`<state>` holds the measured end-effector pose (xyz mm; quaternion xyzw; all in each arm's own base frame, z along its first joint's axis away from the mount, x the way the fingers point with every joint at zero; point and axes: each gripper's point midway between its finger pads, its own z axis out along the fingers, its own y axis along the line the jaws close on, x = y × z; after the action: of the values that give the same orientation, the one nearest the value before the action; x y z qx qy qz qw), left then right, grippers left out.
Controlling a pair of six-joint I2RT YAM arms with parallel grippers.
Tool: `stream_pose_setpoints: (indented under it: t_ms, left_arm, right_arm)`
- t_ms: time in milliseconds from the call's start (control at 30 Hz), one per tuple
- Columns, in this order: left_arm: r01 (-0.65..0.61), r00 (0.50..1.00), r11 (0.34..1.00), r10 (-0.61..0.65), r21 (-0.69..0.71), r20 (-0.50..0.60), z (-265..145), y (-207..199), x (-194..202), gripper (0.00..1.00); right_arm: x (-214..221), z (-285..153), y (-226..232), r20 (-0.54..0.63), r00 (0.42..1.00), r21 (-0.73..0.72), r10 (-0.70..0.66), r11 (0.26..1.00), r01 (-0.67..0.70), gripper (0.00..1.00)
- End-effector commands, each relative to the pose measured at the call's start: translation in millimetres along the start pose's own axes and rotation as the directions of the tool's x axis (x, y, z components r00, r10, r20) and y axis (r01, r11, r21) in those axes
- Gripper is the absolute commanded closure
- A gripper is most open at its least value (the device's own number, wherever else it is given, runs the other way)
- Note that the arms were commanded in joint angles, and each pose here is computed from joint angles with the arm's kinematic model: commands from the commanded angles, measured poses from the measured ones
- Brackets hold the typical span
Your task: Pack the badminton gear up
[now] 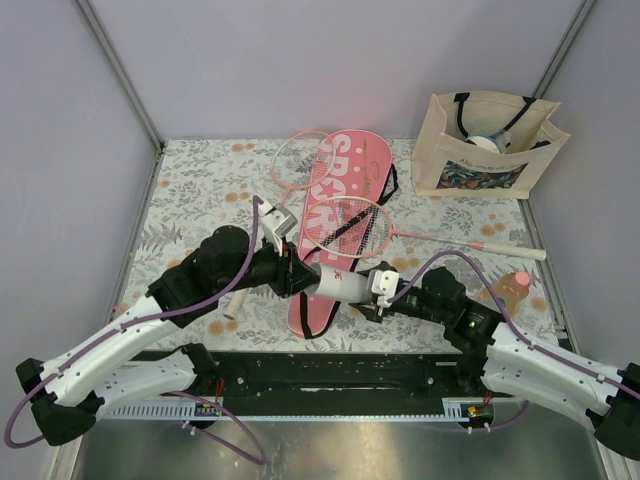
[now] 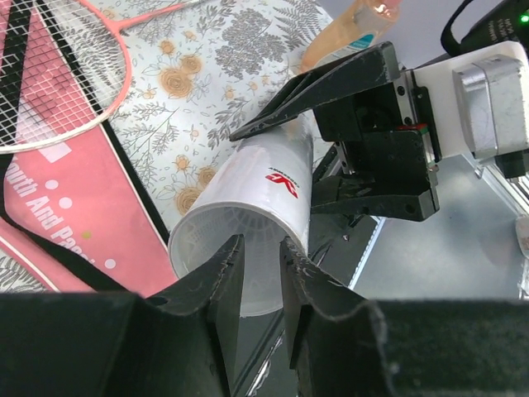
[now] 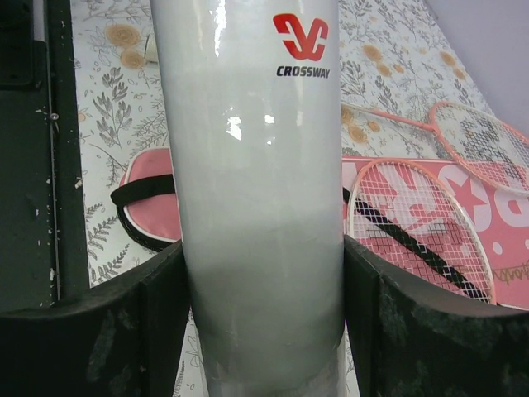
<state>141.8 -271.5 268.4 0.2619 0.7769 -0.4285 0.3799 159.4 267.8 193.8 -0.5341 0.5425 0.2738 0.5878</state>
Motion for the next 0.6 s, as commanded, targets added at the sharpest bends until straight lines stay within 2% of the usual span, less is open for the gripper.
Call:
stream_pose_setpoints:
  t_ms: [0, 100, 233, 300, 400, 467, 567]
  left_arm:
    - [0.031, 0.996, 0.998, -0.026, 0.054, -0.088, 20, -3, 27, 0.71]
    - [0.036, 0.997, 0.999, -0.034, 0.032, -0.071, 16, -2, 21, 0.64]
    - [-0.01, 1.0, 0.998, 0.01, -0.061, 0.012, -10, 2, -10, 0.48]
    - [-0.029, 0.997, 0.995, 0.036, -0.096, 0.063, -28, 0, -29, 0.36]
    - [-0.05, 0.987, 0.996, 0.06, -0.074, 0.152, -51, -17, -58, 0.24]
    - [-0.06, 0.978, 0.998, 0.065, -0.033, 0.196, -60, -29, -68, 0.08]
    - [-0.078, 0.967, 0.996, 0.068, 0.032, 0.244, -64, -42, -74, 0.04]
  right_arm:
    - [-94, 0, -21, 0.295, 0.953, 0.053, -0.063, 0.997, 0.049, 0.39]
    - [-95, -1, -25, 0.296, 0.953, 0.07, -0.064, 0.997, 0.045, 0.39]
    - [-90, -4, -31, 0.261, 0.964, 0.104, -0.053, 0.994, 0.026, 0.39]
    - [-88, -6, -33, 0.25, 0.967, 0.116, -0.043, 0.993, 0.014, 0.39]
    - [-92, -11, -36, 0.256, 0.966, 0.136, -0.018, 0.991, -0.018, 0.39]
    - [-99, -13, -40, 0.275, 0.961, 0.149, 0.018, 0.987, -0.061, 0.39]
    - [-113, -16, -47, 0.318, 0.943, 0.158, 0.103, 0.974, -0.16, 0.39]
